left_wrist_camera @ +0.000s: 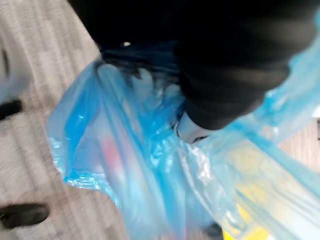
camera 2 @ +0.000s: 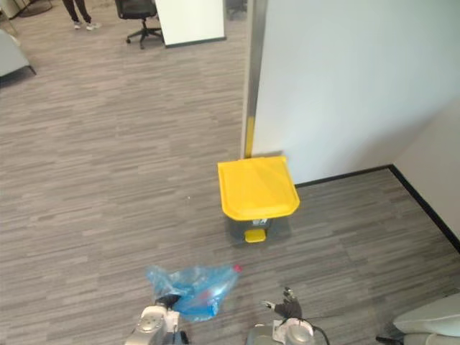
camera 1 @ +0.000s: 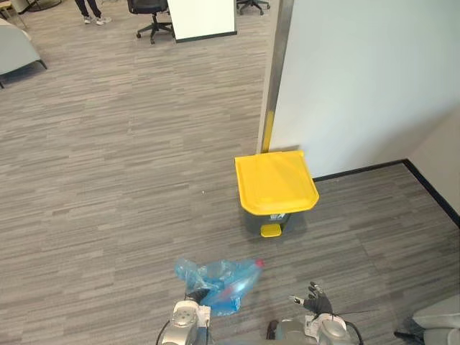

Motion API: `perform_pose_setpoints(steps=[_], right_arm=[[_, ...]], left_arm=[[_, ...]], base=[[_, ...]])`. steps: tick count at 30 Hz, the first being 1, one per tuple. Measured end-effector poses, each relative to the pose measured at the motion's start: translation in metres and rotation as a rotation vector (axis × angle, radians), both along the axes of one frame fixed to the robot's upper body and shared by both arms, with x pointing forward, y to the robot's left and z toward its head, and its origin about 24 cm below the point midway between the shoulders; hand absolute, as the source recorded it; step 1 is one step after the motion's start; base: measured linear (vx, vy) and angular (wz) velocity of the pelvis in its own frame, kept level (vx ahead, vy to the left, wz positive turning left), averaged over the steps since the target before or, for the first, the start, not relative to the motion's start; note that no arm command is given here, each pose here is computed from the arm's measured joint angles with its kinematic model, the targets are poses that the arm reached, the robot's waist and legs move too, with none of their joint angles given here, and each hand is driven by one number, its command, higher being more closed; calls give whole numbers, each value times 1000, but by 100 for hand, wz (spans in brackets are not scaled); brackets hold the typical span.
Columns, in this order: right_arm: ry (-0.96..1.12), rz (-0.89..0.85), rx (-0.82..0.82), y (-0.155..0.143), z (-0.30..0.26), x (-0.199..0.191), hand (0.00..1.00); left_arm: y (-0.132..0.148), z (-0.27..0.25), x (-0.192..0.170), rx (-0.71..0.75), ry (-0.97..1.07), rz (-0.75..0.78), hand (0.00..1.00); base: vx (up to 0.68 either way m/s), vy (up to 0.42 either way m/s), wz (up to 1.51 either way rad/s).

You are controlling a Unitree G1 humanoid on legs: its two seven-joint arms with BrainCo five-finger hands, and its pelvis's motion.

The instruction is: Gather rubbish on tea table into small bin, then transfer packed bag to large trash can.

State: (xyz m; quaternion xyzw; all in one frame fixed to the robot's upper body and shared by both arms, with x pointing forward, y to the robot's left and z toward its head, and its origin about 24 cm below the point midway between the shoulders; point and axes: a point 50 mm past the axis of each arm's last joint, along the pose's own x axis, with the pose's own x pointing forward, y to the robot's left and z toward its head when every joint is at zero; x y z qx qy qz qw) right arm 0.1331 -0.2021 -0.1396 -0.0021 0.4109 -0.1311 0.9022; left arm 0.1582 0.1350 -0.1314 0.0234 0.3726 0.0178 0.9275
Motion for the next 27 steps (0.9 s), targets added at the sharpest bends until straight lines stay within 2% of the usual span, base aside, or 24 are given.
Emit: perform_pose_setpoints(steps=[6,8,12,16,21,23,25,27], right_arm=[[3,11,62,25,-3,1,0],[-1,28,59,26,-3,5,0],[13,30,16,8,-3,3,0],[-16,52,26,15,0,12,0],[-4,24,13,6,-1,12,0],[9,-18,-48,-21,2,5,0],[6,-50,-61,-30,3,0,0],[38,-89,-13,-21,-3,-12,0]], left_arm=[[29,-5,-13,70,36,32,100],[33,-5,-16,79,42,40,100],[36,-10,-20,96,80,34,100],[50,-10,-19,145,97,39,100],[55,-6,-10,153,69,53,100],[39,-8,-9,113,67,69,100],[32,-8,-9,103,62,43,100],[31,-6,-4,116,50,26,100]], base=[[127,143,-19],[73,110,-84],[104,110,-70],[212,25,-19],[374,-134,50],[452,-168,62],[362,-211,82],[423,-323,107]])
